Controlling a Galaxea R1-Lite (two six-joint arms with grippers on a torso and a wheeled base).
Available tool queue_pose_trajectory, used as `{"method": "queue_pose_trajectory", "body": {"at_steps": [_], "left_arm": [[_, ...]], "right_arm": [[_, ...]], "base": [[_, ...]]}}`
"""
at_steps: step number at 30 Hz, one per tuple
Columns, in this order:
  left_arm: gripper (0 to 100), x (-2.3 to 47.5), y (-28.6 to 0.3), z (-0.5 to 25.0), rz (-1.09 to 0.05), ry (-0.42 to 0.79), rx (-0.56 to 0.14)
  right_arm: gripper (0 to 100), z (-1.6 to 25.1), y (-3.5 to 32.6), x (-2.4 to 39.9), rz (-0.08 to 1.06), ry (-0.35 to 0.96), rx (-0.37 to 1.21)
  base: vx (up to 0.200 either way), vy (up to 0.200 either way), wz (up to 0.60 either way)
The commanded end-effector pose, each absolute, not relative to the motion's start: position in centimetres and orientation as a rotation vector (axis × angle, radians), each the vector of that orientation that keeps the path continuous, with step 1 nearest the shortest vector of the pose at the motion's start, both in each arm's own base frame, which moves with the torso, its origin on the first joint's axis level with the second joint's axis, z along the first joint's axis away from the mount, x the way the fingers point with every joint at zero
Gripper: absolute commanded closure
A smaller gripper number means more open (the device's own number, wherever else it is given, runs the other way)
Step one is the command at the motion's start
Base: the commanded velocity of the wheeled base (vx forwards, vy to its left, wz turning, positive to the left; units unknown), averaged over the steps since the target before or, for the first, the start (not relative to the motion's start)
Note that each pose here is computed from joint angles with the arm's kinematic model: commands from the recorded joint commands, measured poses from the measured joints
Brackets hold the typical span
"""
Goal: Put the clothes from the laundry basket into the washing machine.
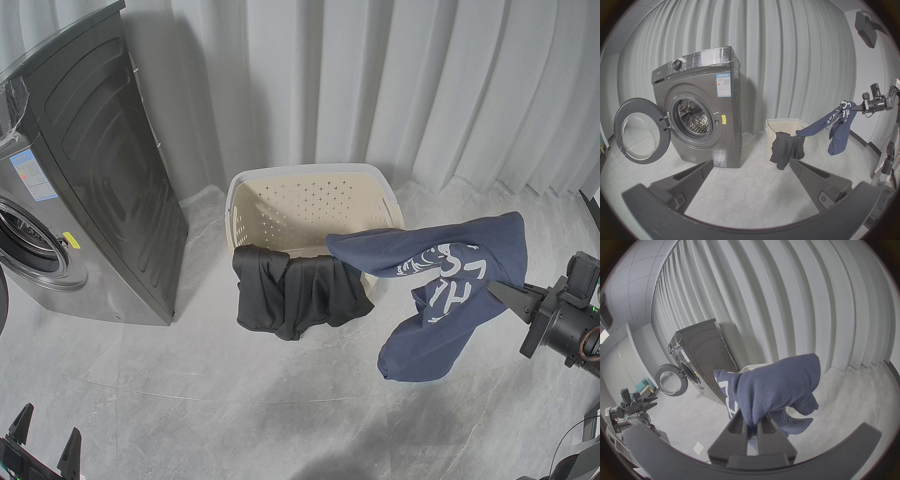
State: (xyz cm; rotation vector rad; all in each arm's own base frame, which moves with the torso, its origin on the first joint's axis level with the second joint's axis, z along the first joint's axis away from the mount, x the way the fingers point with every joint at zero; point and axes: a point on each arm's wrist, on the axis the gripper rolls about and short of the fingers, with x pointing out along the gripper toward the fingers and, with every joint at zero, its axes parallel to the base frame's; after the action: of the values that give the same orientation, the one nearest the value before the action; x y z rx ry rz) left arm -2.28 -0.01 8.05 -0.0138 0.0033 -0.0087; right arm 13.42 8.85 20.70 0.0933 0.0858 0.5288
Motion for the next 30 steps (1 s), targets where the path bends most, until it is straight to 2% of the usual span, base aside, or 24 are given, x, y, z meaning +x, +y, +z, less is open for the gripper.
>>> {"method": "queue_pose_trajectory", "body": {"at_steps": [1, 10, 30], "left_arm": [[0, -2.3, 0.0, 7.6, -0.009, 0.006, -0.014], [0, -2.3, 0.0, 7.6, -0.008, 0.006, -0.012], [0, -2.3, 0.0, 7.6, -0.008, 0.006, -0.014]], "right_arm": [[100, 20.5, 8.9, 13.5, 0.533, 0.092, 0.090], [100, 19.1, 9.4, 13.4, 0.556, 0.152, 0.072], [100, 19.1, 9.4, 13.5, 0.558, 0.151, 0.070]], "base": [[0.000, 0.200, 0.00], [0.000, 0.200, 0.00], [0.000, 0.200, 0.00]]}}
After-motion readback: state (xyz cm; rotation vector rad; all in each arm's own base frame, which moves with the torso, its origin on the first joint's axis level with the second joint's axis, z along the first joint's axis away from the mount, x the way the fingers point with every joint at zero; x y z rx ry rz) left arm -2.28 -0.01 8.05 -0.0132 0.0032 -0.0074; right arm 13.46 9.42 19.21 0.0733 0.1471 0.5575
